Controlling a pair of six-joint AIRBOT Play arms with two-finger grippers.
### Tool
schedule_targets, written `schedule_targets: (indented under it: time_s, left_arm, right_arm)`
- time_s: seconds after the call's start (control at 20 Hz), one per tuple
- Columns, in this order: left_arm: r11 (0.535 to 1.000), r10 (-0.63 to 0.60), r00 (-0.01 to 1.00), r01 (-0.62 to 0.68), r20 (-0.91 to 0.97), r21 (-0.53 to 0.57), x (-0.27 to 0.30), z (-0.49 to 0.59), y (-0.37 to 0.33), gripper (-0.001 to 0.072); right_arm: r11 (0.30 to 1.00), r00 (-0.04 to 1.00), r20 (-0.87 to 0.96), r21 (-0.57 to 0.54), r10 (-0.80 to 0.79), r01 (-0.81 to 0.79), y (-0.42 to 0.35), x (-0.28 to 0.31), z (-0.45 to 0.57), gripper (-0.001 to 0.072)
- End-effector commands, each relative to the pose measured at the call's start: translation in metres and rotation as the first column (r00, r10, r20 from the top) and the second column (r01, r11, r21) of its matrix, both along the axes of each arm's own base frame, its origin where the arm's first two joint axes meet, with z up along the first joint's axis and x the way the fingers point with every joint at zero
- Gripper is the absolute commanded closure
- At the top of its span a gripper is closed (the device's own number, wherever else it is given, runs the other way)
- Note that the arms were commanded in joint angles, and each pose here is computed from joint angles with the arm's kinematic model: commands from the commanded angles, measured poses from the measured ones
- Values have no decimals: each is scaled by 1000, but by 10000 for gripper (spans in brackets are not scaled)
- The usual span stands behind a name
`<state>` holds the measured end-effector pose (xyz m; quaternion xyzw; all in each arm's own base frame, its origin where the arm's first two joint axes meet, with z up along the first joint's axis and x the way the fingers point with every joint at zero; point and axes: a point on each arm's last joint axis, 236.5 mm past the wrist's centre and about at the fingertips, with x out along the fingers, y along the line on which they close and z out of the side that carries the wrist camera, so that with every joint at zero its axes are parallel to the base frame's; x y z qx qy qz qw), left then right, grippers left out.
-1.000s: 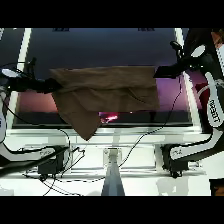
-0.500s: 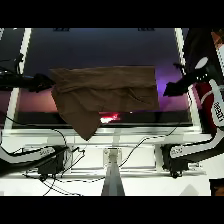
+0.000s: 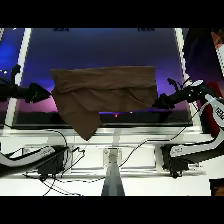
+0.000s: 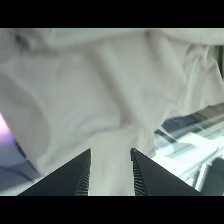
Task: Fold the clothes and pants, and hang the long-sleeved shirts on hangers.
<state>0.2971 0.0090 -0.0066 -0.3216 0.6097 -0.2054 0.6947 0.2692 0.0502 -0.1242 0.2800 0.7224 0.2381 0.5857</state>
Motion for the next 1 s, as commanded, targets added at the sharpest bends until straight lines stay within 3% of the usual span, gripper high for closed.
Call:
schedule_targets:
  time_s: [0.0, 0.05, 0.25, 0.3, 0.35, 0.4, 0.65, 0.85, 0.9, 0.95]
  left_arm:
    - [998, 60, 998, -61, -37, -26, -34, -15, -3, 431]
    - [996, 93, 995, -93, -37, -13, -40, -21, -3, 431]
    - [993, 113, 990, -116, -79, -23, -73, -49, -26, 417]
    - [994, 98, 989, -103, -108, -41, -82, -55, -37, 346]
    - [995, 70, 988, -78, -140, -57, -93, -62, -48, 174]
    - [997, 25, 988, -35, -152, -66, -104, -68, -58, 69]
    - [990, -122, 974, 134, -190, 50, -129, -93, -60, 59]
    - [986, -138, 969, 153, -204, 61, -132, -96, -63, 63]
    - [984, -144, 971, 161, -189, 77, -128, -98, -66, 75]
    - [983, -148, 975, 164, -168, 84, -122, -100, -72, 151]
  right_arm:
    - [1000, 999, 39, 9, -9, 9, 3, 4, -4, 574]
    - [1000, 999, 45, 10, -4, 4, 3, 4, -4, 677]
    - [1000, 997, 81, -3, -2, 2, 1, 9, -1, 698]
    - [1000, 996, 87, -7, -2, 3, 0, 10, 0, 698]
    - [1000, 996, 92, -8, -2, 3, 0, 11, 1, 698]
    - [1000, 995, 95, -10, -2, 3, 0, 11, 2, 698]
    - [1000, 996, 91, -6, -1, 1, 1, 10, 3, 699]
    - [1000, 996, 95, -9, -2, 3, 0, 11, 2, 698]
    - [1000, 995, 96, -11, -3, 4, 0, 12, 2, 698]
    - [1000, 995, 96, -12, -4, 5, 0, 12, 1, 698]
